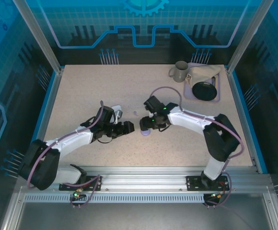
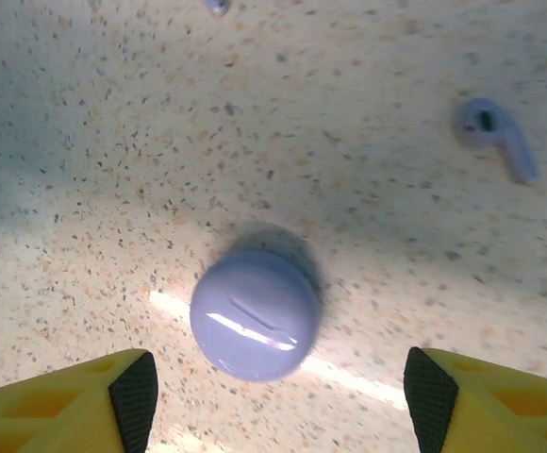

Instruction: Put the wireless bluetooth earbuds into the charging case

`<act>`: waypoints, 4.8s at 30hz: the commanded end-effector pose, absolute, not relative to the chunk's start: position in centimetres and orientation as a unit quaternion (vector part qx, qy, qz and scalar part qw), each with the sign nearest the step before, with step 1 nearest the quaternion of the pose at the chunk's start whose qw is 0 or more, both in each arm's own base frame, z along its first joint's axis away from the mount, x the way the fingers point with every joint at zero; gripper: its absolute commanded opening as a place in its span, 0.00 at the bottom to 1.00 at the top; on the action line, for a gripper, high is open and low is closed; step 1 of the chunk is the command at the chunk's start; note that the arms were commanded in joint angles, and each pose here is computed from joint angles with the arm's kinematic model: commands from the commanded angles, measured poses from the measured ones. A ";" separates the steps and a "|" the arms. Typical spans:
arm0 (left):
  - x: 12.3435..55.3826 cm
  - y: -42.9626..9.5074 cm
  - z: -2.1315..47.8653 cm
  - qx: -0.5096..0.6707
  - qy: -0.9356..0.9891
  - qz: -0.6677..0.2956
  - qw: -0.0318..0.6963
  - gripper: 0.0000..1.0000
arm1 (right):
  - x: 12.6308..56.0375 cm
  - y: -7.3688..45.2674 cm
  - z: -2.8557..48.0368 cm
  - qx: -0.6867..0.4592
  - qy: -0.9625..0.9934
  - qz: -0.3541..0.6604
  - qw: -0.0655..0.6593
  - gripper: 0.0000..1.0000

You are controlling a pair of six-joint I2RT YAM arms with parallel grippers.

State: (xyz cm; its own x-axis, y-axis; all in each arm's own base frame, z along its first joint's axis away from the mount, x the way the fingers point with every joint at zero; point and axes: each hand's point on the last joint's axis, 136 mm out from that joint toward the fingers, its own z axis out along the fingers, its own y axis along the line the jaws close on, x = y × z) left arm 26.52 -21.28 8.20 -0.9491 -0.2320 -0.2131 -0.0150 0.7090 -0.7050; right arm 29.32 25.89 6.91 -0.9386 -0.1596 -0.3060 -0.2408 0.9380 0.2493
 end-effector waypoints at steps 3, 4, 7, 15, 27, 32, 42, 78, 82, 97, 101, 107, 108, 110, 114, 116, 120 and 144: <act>27.4 -22.9 7.3 -0.075 0.892 -0.429 0.123 0.77 | 28.4 24.3 7.8 -0.098 0.961 0.215 0.144 0.70; 27.6 -23.1 6.9 -0.080 0.891 -0.431 0.118 0.75 | 28.3 24.2 8.0 -0.098 0.959 0.226 0.143 0.68; 28.0 -23.6 5.8 -0.089 0.889 -0.438 0.103 0.71 | 27.8 23.9 7.7 -0.091 0.955 0.248 0.136 0.64; 28.1 -24.4 4.2 -0.090 0.890 -0.440 0.083 0.65 | 27.6 25.0 6.7 -0.082 0.943 0.300 0.116 0.51; 28.2 -26.0 3.1 -0.079 0.893 -0.438 0.066 0.58 | 28.6 25.6 4.3 -0.059 0.949 0.296 0.088 0.44; 28.2 -26.4 2.7 -0.077 0.893 -0.440 0.060 0.54 | 28.8 26.1 4.2 -0.058 0.946 0.307 0.086 0.40; 28.1 -26.9 1.7 -0.079 0.893 -0.440 0.049 0.50 | 28.9 26.4 3.4 -0.052 0.946 0.311 0.077 0.35; 27.5 -29.1 0.9 -0.071 0.885 -0.459 0.027 0.43 | 28.5 25.7 1.1 -0.030 0.954 0.293 0.059 0.22; 27.7 -29.5 1.5 -0.067 0.882 -0.466 0.027 0.38 | 28.6 25.5 0.9 -0.027 0.954 0.294 0.057 0.22; 27.9 -29.9 2.1 -0.056 0.894 -0.443 0.033 0.34 | 28.4 25.8 0.7 -0.028 0.950 0.308 0.050 0.22; 28.2 -29.7 1.9 -0.058 0.898 -0.435 0.037 0.30 | 28.3 25.9 0.8 -0.030 0.949 0.309 0.049 0.22; 28.4 -29.1 1.8 -0.056 0.910 -0.409 0.045 0.22 | 28.3 25.7 1.3 -0.033 0.950 0.307 0.054 0.22; 28.4 -29.0 1.8 -0.055 0.912 -0.403 0.047 0.22 | 28.4 25.6 1.6 -0.035 0.949 0.307 0.058 0.23; 28.5 -28.7 2.1 -0.051 0.916 -0.395 0.053 0.21 | 28.5 25.5 2.4 -0.040 0.949 0.305 0.070 0.26; 28.8 -28.4 3.9 -0.029 0.916 -0.391 0.083 0.22 | 28.9 24.8 4.7 -0.053 0.948 0.294 0.107 0.38; 28.9 -28.3 5.6 -0.007 0.912 -0.395 0.110 0.26 | 29.1 24.1 6.4 -0.060 0.947 0.286 0.132 0.40; 29.2 -27.8 9.7 0.046 0.903 -0.391 0.172 0.28 | 29.5 22.6 9.8 -0.067 0.938 0.291 0.178 0.44; 22.6 -29.9 27.9 0.412 0.680 -0.492 0.355 0.22 | 23.3 22.6 29.3 -0.378 0.709 0.465 0.371 0.59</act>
State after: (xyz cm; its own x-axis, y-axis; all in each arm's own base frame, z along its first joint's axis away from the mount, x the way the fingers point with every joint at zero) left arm 24.80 -29.75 25.46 -0.5000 0.1815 -0.8468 0.8499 0.2906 -0.4395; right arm 25.96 21.67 26.52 -0.5309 -0.1425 -0.8354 -0.7765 0.4766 0.4122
